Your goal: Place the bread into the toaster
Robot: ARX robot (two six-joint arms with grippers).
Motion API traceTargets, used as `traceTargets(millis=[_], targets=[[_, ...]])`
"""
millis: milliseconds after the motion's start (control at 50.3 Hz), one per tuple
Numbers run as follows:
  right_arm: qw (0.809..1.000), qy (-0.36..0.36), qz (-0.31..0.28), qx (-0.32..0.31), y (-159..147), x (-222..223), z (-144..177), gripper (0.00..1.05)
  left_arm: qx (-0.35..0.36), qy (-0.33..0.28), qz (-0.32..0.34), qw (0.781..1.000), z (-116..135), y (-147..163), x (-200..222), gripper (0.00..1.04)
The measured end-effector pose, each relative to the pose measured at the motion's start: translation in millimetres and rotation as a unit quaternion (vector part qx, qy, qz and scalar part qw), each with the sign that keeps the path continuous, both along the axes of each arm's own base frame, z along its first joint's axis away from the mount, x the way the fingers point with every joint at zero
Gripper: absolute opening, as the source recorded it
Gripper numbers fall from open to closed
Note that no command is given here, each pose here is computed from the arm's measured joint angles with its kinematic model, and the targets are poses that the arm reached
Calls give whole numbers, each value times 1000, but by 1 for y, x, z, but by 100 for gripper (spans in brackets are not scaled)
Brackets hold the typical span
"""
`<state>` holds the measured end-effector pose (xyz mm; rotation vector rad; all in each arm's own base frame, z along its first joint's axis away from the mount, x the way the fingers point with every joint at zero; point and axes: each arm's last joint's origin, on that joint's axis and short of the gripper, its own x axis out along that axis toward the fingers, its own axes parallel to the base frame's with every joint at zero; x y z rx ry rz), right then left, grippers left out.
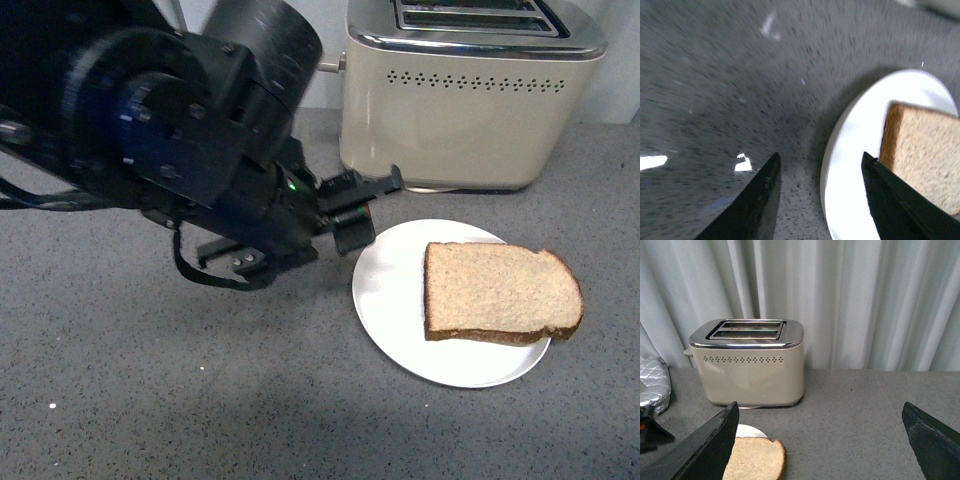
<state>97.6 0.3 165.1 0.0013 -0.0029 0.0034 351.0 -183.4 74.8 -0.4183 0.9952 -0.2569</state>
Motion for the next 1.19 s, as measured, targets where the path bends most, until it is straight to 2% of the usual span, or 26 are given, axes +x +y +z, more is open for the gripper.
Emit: traceTargets(millis=[99,219,278,298,338,418,497,597,716,1193], targets=[[1000,0,0,0,0,0,0,95,21,-54,49,997,19,17,-7,61],[1000,0,0,0,0,0,0,95,36,-156,133,978,45,40,-23,77],[1000,0,0,0,0,0,0,95,66,-275,169,944,54,58,-38,69],[1000,0,0,0,0,0,0,95,85,-326,169,926,58,69,-49,63],[1000,0,0,0,0,0,0,95,110,-388,156,901,62,88,-72,54],[1000,0,-1,0,0,0,0,95,149,-458,148,864,75,115,-106,36],[1000,0,0,0,0,0,0,95,169,-470,137,856,78,126,-120,24],[1000,0,0,0,0,0,0,95,189,-456,120,861,80,139,-136,4],[1000,0,0,0,0,0,0,95,189,-469,121,854,88,151,-155,4],[1000,0,0,0,0,0,0,95,193,-467,116,855,87,173,-195,4]])
